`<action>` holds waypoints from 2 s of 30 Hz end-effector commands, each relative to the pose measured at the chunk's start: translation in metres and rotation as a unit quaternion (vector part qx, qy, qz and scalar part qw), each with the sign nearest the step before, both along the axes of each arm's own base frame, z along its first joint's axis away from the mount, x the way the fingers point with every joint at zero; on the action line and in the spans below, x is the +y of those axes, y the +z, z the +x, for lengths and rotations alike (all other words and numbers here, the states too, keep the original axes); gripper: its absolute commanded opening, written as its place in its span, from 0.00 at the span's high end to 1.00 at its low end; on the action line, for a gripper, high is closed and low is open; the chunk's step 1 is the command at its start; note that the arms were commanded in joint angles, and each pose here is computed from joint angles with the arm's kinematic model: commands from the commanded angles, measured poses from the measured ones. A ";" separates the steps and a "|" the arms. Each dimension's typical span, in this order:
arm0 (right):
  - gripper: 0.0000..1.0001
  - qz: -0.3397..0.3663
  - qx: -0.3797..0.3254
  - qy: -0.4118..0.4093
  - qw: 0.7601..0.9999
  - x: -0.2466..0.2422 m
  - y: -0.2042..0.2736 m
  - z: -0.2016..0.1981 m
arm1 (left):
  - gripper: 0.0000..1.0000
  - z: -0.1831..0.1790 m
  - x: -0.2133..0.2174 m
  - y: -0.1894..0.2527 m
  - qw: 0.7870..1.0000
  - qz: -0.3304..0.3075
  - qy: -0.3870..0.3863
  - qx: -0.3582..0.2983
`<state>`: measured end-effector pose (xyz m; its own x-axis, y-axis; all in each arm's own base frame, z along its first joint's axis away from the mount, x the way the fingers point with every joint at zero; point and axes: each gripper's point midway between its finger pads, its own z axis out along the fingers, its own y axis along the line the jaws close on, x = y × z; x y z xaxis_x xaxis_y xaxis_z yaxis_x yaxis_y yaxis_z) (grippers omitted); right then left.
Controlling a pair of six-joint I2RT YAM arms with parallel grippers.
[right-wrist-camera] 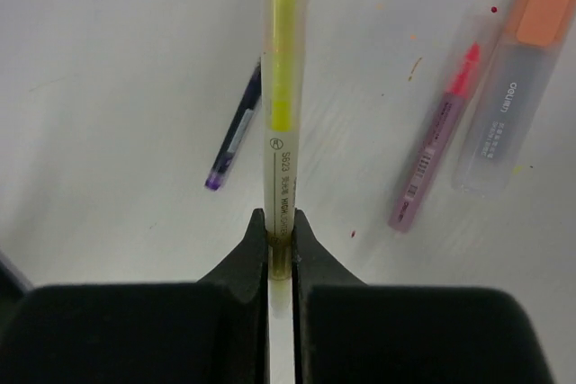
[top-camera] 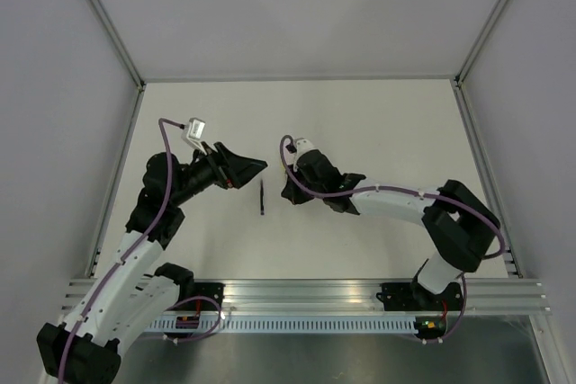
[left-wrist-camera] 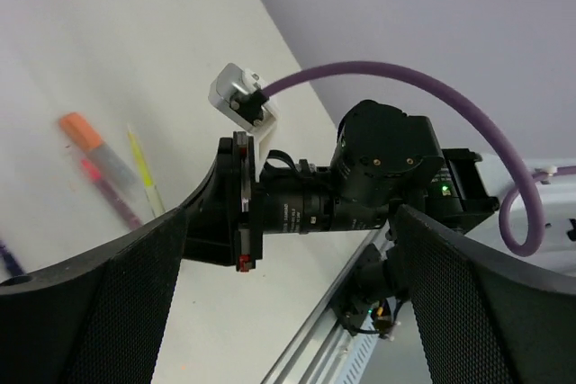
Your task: Insert the pens into the pen caps
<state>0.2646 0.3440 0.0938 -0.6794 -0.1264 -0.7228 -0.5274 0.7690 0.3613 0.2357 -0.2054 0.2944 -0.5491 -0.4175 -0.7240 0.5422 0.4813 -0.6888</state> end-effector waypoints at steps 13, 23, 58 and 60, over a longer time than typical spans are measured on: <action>0.85 -0.097 0.142 -0.189 0.967 0.011 -0.088 0.037 | 0.00 0.019 0.083 -0.099 0.965 0.109 0.238 0.007; 0.72 -0.114 0.142 -0.214 0.960 0.001 -0.079 0.033 | 0.00 0.018 0.085 -0.105 0.964 0.119 0.239 0.014; 0.02 0.124 -0.140 -0.202 0.961 -0.122 0.127 -0.021 | 0.00 -0.031 0.032 -0.045 0.991 0.068 0.044 -0.110; 0.02 0.127 -0.146 -0.204 0.960 -0.126 0.126 -0.022 | 0.00 -0.033 0.031 -0.045 0.991 0.065 0.041 -0.110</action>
